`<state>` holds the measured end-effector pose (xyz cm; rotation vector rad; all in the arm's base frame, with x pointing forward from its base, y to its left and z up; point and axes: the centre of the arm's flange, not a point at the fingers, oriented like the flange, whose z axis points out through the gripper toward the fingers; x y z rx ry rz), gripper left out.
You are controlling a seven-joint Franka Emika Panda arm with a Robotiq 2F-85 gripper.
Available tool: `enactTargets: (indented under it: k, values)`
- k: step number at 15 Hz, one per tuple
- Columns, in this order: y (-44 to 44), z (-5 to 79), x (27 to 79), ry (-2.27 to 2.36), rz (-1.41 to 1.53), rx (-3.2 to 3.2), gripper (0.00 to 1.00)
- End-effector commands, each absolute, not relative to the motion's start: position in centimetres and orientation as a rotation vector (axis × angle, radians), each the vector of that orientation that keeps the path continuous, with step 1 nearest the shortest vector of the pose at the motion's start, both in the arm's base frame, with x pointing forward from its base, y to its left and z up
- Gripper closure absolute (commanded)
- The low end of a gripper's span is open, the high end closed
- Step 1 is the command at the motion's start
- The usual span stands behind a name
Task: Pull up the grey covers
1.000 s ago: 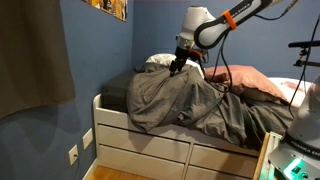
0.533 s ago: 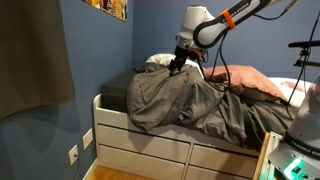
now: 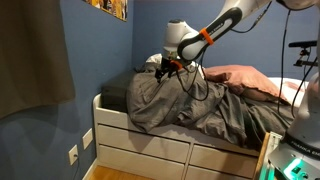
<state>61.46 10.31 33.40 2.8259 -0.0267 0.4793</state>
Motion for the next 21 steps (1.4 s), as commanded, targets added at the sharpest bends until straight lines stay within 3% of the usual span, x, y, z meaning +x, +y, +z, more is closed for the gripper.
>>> enactTargets:
  k: [1, 11, 12, 21]
  values:
    - [14.1, 30.0, 68.7, -0.161, 0.538, 2.772, 0.0]
    - [20.2, 22.3, 77.9, -0.433, 0.671, 2.624, 0.0]
    - [18.6, 23.6, 73.5, -0.391, 0.636, 2.653, 0.0]
    - [19.7, 21.7, 76.0, -0.431, 0.693, 2.615, 0.0]
